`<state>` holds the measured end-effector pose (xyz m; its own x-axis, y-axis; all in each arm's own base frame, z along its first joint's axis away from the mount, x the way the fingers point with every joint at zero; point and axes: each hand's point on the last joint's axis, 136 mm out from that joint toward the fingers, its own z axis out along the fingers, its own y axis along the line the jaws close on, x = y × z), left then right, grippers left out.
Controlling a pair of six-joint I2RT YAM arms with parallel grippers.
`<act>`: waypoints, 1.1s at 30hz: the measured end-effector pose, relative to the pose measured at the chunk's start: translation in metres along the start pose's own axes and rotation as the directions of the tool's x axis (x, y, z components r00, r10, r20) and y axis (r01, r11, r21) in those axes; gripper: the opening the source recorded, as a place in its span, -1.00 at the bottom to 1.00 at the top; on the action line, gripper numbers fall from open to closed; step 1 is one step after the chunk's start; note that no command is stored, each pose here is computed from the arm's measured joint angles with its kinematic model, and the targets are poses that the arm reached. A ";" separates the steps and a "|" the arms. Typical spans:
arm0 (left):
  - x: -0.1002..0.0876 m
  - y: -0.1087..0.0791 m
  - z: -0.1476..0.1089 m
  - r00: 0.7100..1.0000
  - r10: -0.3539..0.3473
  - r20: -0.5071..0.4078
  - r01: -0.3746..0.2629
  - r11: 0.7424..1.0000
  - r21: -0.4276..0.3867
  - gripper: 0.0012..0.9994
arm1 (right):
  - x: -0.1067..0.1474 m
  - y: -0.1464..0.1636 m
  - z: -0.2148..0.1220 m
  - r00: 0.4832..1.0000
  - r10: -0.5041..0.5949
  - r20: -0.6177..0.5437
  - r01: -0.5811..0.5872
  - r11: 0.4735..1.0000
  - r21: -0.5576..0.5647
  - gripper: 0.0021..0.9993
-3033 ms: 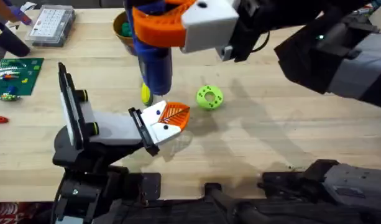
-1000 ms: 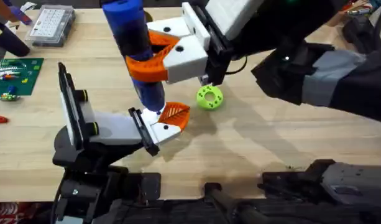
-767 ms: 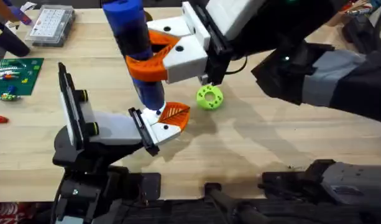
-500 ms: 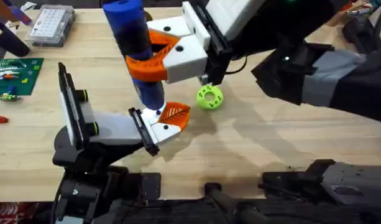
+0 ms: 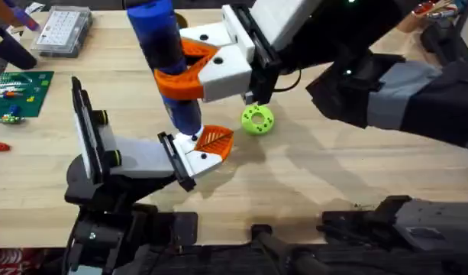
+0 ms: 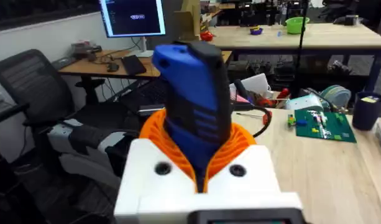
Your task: Pick up the gripper from the table and insert it into the empty holder that is missing its gripper. Then pick up a screw, insert it into the mounting hole, and use the screwdriver to tighten it. Finally, clean up the table by picking up the vegetable and placing it into the bucket.
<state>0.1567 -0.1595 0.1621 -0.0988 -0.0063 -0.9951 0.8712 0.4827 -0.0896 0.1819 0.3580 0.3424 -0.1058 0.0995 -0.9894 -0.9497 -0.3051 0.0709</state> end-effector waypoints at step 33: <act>0.000 0.000 0.000 1.000 -0.001 0.000 0.001 1.000 0.000 -0.97 | 0.001 0.000 0.000 1.000 0.014 -0.004 -0.014 1.000 0.001 -0.93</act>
<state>0.1567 -0.1595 0.1619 -0.0996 -0.0062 -0.9950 0.8711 0.4827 -0.0902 0.1821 0.3583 0.3409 -0.1181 0.0913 -0.9888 -0.9484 -0.3054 0.0851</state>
